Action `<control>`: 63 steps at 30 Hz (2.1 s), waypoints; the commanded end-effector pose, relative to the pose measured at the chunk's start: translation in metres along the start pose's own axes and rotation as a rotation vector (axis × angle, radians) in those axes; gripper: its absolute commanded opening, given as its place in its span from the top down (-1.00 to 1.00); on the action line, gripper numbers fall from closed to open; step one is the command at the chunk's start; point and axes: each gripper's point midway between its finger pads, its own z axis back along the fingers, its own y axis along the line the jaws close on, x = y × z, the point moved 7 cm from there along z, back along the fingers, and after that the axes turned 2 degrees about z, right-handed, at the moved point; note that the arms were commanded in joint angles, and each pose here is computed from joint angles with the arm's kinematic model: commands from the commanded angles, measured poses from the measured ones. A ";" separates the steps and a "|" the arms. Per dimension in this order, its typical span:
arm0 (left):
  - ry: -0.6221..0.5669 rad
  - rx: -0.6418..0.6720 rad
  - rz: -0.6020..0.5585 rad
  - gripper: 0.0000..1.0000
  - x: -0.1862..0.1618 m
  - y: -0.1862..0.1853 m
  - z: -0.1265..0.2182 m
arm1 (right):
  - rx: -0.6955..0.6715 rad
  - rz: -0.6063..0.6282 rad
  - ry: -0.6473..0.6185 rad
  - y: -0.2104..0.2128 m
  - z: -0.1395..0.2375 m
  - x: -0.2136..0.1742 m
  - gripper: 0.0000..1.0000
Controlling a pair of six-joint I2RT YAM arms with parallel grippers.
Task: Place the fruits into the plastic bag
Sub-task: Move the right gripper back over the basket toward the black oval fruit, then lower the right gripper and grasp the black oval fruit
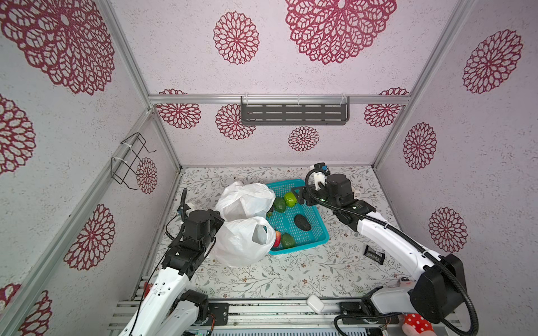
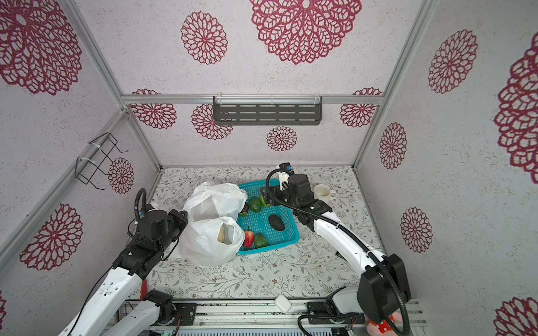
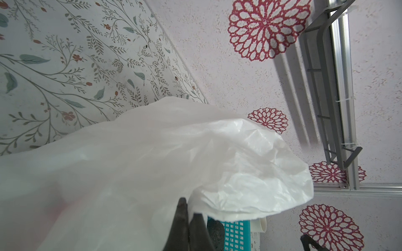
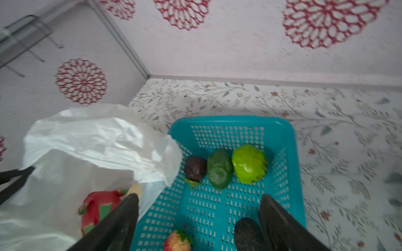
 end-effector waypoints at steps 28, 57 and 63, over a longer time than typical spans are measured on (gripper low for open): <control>-0.044 0.049 -0.064 1.00 0.003 0.005 0.003 | -0.178 -0.098 0.333 -0.039 -0.057 -0.087 -0.70; -0.052 0.070 -0.193 1.00 0.010 -0.007 0.002 | -0.130 -0.069 0.294 -0.025 -0.090 -0.065 -0.70; -0.071 0.101 -0.185 1.00 0.010 0.001 0.003 | -0.120 -0.011 0.351 -0.022 -0.086 -0.070 -0.69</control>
